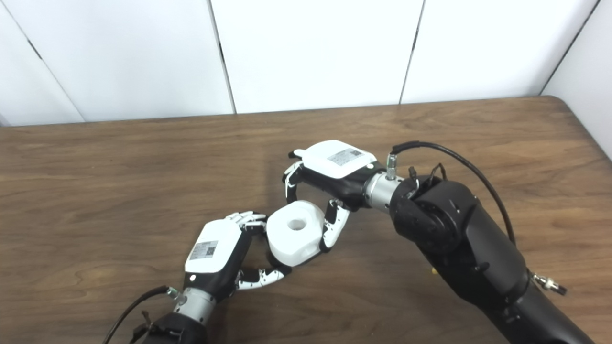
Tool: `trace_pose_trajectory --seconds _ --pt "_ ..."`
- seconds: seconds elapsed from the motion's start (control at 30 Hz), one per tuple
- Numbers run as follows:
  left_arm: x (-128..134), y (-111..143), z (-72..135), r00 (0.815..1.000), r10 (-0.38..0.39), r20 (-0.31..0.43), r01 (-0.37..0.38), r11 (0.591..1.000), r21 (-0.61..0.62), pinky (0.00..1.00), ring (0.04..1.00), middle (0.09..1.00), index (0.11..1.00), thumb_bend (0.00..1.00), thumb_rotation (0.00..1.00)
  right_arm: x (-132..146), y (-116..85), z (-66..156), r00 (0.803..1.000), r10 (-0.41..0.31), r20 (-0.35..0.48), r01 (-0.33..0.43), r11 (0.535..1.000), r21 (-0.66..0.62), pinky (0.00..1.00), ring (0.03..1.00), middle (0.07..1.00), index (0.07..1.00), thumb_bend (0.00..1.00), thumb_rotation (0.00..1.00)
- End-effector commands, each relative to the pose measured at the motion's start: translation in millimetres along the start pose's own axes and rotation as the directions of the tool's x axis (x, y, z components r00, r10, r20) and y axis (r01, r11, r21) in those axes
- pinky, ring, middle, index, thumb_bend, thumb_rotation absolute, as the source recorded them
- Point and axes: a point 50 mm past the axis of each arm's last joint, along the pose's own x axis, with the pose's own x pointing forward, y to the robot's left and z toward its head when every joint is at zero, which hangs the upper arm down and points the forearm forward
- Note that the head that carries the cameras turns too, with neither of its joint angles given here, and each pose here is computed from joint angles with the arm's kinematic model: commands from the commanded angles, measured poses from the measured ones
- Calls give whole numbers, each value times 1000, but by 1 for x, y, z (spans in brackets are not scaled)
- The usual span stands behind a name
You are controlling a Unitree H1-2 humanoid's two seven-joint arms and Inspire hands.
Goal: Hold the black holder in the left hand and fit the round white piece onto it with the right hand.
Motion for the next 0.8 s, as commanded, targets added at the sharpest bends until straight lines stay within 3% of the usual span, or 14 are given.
trace_pose_trajectory --seconds 0.0,0.6,0.63,0.67,0.77 --pt "-6 -11 -1 996 -82 -21 81 997 -7 852 843 783 488 520 50 -1 -6 5 1000 -7 16 7 999 -34 915 973 831 483 526 140" --pt "-5 -11 0 996 -85 -21 85 996 -3 851 842 783 488 520 50 -1 -8 3 1000 12 5 -11 999 -37 922 983 841 489 525 153" --pt "-5 -12 -1 996 -86 -21 86 996 -1 851 842 783 488 520 50 -1 -9 3 1000 13 5 -12 999 -43 915 982 840 541 763 222" --pt "-5 -12 -1 996 -86 -21 86 996 1 851 842 783 488 520 50 -1 -10 3 1000 13 6 -13 999 -46 914 984 842 562 846 254" --pt "-5 -12 -1 996 -86 -19 86 996 -2 850 842 782 488 520 50 -2 -11 3 1000 10 4 -10 999 -52 913 988 846 591 935 293"
